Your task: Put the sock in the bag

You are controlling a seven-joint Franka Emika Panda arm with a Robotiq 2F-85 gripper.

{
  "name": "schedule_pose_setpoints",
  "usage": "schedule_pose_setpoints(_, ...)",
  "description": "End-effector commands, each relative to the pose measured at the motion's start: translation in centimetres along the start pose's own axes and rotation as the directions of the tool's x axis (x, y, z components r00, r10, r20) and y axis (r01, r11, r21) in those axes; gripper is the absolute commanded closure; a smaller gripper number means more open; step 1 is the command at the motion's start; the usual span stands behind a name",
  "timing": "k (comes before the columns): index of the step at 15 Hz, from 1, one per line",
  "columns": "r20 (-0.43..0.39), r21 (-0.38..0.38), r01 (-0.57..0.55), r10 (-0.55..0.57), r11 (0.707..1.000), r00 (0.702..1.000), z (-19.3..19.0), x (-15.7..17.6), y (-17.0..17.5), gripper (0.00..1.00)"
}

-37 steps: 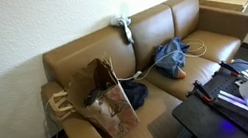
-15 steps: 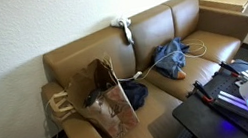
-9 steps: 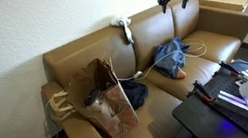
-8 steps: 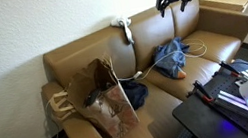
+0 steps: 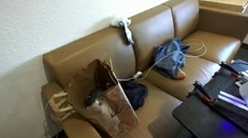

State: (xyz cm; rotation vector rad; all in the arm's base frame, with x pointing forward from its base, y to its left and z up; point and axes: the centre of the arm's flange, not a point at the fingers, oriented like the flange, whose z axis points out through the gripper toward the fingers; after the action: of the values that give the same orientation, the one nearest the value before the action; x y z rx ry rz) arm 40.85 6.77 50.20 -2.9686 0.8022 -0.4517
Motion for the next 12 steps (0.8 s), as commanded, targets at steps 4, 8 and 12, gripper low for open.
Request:
schedule_pose_setpoints(4, 0.019, 0.042, 0.022, -0.023, 0.999, 1.0, -0.8, 0.0, 2.0, 0.0)
schedule_pose_setpoints(8, 0.103, 0.062, 0.224, -0.229, 0.973, 0.968, 1.1, -1.8, -3.5, 0.0)
schedule_pose_setpoints(12, 0.197, 0.027, 0.392, -0.389, 0.92, 0.9, 4.7, -6.7, -9.9, 0.0)
